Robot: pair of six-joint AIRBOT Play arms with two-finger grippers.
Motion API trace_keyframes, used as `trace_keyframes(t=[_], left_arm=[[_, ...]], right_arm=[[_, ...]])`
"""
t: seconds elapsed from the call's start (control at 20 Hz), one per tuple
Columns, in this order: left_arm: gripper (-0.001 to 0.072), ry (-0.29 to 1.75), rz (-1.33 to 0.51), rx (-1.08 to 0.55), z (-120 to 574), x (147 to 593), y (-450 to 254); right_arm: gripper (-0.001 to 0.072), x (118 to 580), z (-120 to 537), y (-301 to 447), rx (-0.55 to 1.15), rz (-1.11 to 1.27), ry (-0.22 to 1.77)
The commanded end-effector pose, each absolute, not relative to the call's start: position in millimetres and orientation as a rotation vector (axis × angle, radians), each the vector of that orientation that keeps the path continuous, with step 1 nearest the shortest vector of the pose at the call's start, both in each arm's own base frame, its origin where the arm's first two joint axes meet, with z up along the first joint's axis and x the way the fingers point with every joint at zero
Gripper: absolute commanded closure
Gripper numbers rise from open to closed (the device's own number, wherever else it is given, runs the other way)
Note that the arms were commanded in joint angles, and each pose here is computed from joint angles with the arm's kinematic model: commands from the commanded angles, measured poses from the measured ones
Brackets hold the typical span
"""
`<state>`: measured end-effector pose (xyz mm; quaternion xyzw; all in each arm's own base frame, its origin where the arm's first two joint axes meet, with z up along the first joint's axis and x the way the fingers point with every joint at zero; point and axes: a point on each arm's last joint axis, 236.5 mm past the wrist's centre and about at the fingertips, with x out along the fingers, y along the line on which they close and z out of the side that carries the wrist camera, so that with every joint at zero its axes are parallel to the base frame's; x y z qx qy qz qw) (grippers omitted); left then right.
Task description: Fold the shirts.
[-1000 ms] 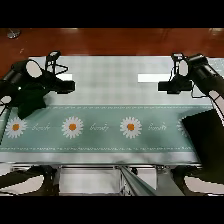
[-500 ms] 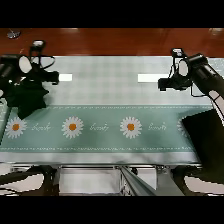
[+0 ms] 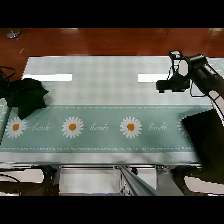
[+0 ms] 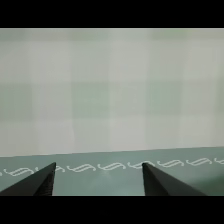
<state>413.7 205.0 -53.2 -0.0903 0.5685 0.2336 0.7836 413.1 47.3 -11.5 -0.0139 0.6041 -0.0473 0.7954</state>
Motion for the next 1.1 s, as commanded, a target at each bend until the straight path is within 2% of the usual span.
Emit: trace_keyframes(t=[0.0,0.05,0.1,0.15,0.2,0.3,0.35,0.4,0.5,0.75,0.9,1.05], left_arm=[[0.0010,1.362,0.413,-0.336,-95.9,396.6,188.9],[0.0029,1.401,0.406,-0.358,-99.8,391.0,183.4],[0.0267,1.439,0.395,-0.370,-99.1,385.4,178.9],[0.0645,1.460,0.363,-0.358,-92.9,383.6,175.2],[0.0684,1.449,0.317,-0.357,-79.0,389.7,169.7],[0.0684,1.266,0.227,-0.494,-24.8,426.8,141.4],[0.0684,1.109,0.105,-0.585,18.2,453.7,110.3],[0.0684,0.954,-0.010,-0.613,68.8,473.0,82.0],[0.0685,0.708,-0.100,-0.535,164.4,478.6,47.4],[0.0685,0.345,-0.226,-0.382,323.0,415.7,-20.3],[0.0685,0.207,-0.360,-0.318,378.1,372.8,-75.0],[0.0685,0.139,-0.507,-0.312,404.4,347.4,-128.9]], right_arm=[[0.0090,416.7,-11.3,54.8,0.013,-0.092,1.283],[0.0090,416.9,-11.2,55.9,0.019,-0.090,1.283],[0.0090,416.3,-11.3,57.6,0.026,-0.085,1.285],[0.0090,415.8,-9.7,58.2,0.030,-0.083,1.284],[0.0090,416.3,-4.8,57.9,0.030,-0.082,1.271],[0.0090,423.3,19.1,47.8,-0.004,-0.098,1.188],[0.0090,425.8,35.4,40.3,-0.017,-0.119,1.138],[0.0090,425.6,54.7,32.7,-0.020,-0.145,1.087],[0.0090,419.5,92.8,28.7,-0.009,-0.143,0.998],[0.0090,388.6,182.8,24.4,0.044,-0.110,0.784],[0.0090,363.3,225.5,24.6,0.032,-0.061,0.681],[0.0091,334.6,254.0,18.4,0.049,-0.060,0.617]])
